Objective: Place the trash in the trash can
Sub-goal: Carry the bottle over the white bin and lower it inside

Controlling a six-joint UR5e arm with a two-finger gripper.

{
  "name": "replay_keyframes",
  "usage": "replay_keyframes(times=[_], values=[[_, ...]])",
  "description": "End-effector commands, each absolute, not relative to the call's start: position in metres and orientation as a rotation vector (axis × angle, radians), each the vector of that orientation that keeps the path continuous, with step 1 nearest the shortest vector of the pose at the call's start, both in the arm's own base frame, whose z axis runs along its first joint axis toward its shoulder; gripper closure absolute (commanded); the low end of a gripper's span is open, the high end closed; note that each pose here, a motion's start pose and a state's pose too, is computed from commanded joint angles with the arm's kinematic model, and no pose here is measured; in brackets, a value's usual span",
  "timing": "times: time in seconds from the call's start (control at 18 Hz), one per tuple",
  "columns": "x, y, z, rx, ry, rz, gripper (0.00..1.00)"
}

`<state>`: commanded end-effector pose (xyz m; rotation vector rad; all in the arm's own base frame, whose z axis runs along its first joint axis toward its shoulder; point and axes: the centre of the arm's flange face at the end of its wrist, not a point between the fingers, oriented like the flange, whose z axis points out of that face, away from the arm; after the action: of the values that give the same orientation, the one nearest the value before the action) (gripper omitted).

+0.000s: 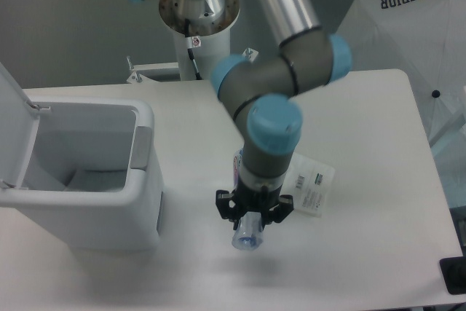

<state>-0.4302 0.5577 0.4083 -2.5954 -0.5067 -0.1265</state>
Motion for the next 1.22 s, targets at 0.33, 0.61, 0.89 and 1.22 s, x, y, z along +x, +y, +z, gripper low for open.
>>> replay_keyframes(times=[0.33, 0.61, 0.89, 1.22], values=[[-0.446, 0.557, 0.512, -2.226, -0.411, -0.315, 0.47], [-0.434, 0.560, 0.576, -2.067, -0.290, -0.356, 0.46], [-0.398, 0.559, 0.619, -1.936, -0.126, -0.468, 0.46], [-0.331, 0.592, 0.625, -1.923, 0.046, -0.513, 0.46]])
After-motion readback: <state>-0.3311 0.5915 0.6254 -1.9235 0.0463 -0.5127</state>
